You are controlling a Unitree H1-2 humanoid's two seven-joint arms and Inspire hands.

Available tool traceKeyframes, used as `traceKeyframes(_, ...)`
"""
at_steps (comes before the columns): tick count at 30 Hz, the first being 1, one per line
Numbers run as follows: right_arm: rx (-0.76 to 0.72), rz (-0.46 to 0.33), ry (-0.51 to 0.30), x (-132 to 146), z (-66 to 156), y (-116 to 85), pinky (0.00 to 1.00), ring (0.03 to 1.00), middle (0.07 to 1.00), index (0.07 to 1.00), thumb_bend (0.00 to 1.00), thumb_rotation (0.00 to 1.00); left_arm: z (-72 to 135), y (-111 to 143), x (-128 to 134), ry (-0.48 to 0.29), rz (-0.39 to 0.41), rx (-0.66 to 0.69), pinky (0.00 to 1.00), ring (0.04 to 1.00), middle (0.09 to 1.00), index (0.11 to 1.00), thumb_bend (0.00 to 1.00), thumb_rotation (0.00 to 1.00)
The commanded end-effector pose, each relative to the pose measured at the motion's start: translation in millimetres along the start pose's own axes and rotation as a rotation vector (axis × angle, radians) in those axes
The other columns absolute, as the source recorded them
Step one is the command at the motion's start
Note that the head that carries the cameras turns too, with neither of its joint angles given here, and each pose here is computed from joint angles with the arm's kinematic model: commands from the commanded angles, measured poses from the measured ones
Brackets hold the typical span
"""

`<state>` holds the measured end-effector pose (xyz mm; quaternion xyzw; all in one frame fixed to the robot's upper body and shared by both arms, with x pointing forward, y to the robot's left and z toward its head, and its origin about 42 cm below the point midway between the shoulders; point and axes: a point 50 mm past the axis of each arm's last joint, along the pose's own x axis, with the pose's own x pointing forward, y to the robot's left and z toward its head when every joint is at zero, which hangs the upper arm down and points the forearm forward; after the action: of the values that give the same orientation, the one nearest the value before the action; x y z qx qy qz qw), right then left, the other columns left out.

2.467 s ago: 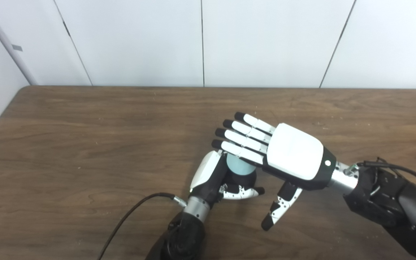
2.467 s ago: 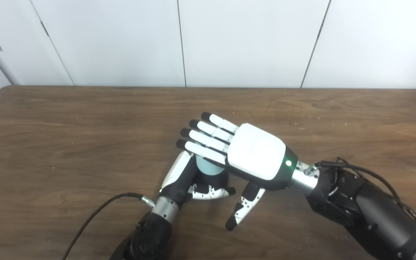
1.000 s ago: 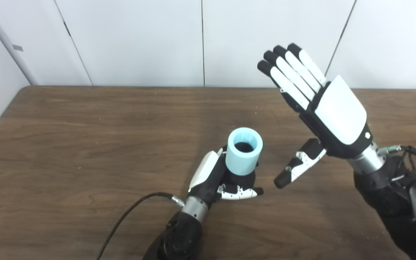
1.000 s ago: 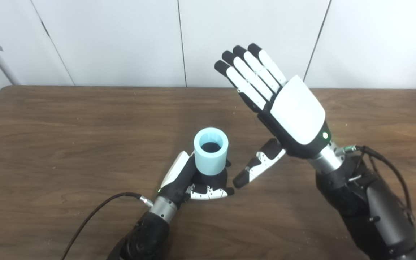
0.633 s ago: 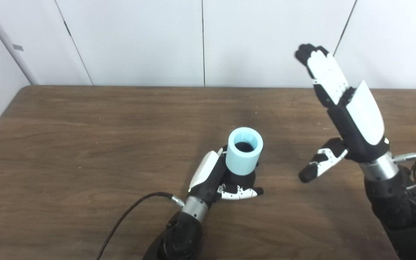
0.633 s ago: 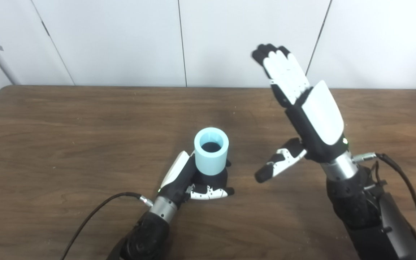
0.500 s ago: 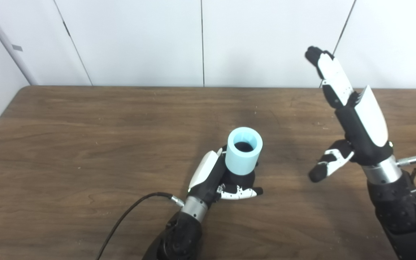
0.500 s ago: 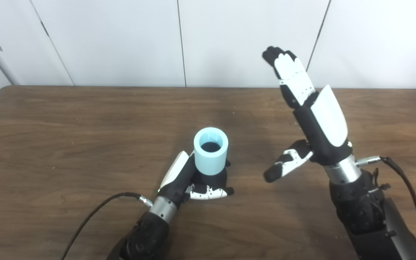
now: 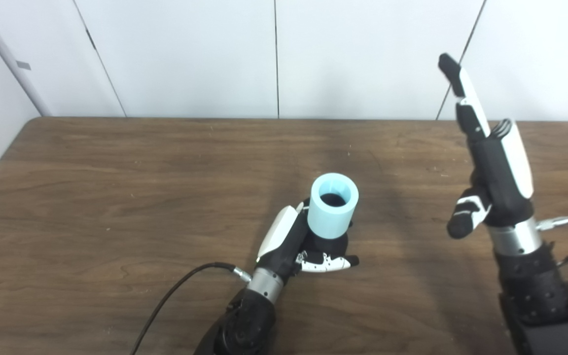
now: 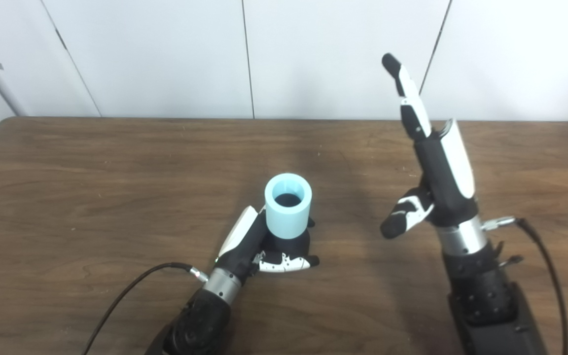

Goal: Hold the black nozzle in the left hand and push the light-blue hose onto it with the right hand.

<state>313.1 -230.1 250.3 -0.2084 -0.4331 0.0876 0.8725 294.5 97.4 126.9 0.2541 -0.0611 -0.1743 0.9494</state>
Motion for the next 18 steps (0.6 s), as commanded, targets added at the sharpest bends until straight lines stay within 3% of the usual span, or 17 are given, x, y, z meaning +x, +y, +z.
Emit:
traceKeyframes(1, 0.031, -0.025, -0.021, 5, 5, -8, 1.00, 1.000, 1.000, 1.000, 1.00, 1.00, -11, 1, -5, 0.050, -0.018, 0.004, 1.00, 0.833, 0.792, 0.489, 0.51, 0.07)
traceKeyframes(8, 0.182, -0.015, 0.137, -15, 4, 8, 1.00, 1.000, 1.000, 1.000, 1.00, 1.00, -11, 6, -5, 0.047, -0.014, -0.004, 1.00, 0.817, 0.805, 0.498, 0.51, 0.08)
traceKeyframes(9, 0.182, -0.012, 0.156, -18, 3, 11, 1.00, 1.000, 1.000, 1.000, 1.00, 1.00, -12, 7, -4, 0.045, -0.011, -0.013, 1.00, 0.826, 0.820, 0.644, 0.65, 0.18)
traceKeyframes(10, 0.182, -0.009, 0.169, -20, 2, 13, 1.00, 1.000, 1.000, 1.000, 1.00, 1.00, -13, 9, -4, 0.042, -0.009, -0.019, 1.00, 0.850, 0.839, 0.733, 0.72, 0.24)
traceKeyframes(13, 0.196, -0.006, 0.207, -26, -2, 16, 1.00, 1.000, 1.000, 1.000, 1.00, 1.00, -13, 12, -6, 0.018, 0.005, -0.031, 1.00, 0.896, 0.882, 0.880, 0.82, 0.34)
traceKeyframes(18, 0.226, -0.037, 0.255, -30, -8, 21, 1.00, 1.000, 1.000, 1.000, 1.00, 1.00, -16, 16, -6, -0.009, 0.021, -0.037, 1.00, 0.945, 0.930, 0.983, 0.89, 0.40)
